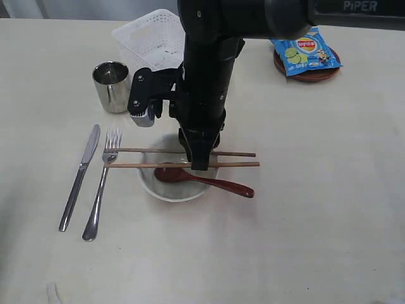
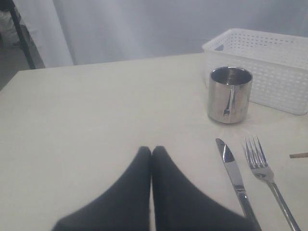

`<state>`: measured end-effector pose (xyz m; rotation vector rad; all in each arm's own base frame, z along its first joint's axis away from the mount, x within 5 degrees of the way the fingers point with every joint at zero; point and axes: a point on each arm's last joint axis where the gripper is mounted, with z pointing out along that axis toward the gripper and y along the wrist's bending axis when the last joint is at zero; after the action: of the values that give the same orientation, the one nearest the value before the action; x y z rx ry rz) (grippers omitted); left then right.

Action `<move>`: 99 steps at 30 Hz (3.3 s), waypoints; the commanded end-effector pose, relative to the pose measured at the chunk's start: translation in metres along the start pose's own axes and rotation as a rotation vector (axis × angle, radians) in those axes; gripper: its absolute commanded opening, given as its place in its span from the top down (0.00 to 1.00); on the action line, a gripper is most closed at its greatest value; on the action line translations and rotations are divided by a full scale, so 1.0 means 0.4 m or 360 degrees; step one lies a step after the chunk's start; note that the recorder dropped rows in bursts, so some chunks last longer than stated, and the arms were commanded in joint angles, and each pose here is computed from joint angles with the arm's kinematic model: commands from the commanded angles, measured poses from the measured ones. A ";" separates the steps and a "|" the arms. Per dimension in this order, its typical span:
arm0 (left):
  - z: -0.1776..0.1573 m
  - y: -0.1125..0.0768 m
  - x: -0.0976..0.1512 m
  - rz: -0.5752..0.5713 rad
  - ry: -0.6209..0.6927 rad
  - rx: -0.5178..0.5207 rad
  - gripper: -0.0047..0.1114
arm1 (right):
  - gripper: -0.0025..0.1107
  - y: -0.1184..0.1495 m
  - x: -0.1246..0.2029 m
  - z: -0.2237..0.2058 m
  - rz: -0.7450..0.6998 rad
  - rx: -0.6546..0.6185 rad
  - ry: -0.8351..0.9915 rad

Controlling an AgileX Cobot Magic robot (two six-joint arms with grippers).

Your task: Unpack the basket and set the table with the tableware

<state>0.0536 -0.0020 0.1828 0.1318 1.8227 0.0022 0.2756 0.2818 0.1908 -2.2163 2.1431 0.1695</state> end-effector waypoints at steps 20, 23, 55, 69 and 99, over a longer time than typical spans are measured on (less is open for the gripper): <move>0.000 -0.001 0.002 -0.0008 -0.0001 0.0010 0.96 | 0.70 -0.013 -0.010 -0.022 0.0041 0.0081 -0.0054; 0.000 -0.001 0.002 -0.0008 -0.0001 0.0010 0.96 | 0.70 -0.028 0.002 -0.028 0.0025 0.0200 0.0026; 0.000 -0.001 0.002 -0.0005 -0.0001 0.0009 0.96 | 0.70 -0.244 0.282 -0.004 0.0104 0.0073 -0.0407; 0.000 -0.001 0.002 -0.0005 -0.0001 0.0009 0.96 | 0.70 -0.264 0.275 0.104 -0.0163 0.0035 -0.0412; 0.000 -0.001 0.002 -0.0005 -0.0001 0.0009 0.96 | 0.98 -0.265 0.348 0.197 -0.0298 -0.0110 0.0064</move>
<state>0.0536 -0.0020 0.1828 0.1318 1.8227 0.0022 0.3805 0.1834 0.1095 -2.3264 1.9077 0.2873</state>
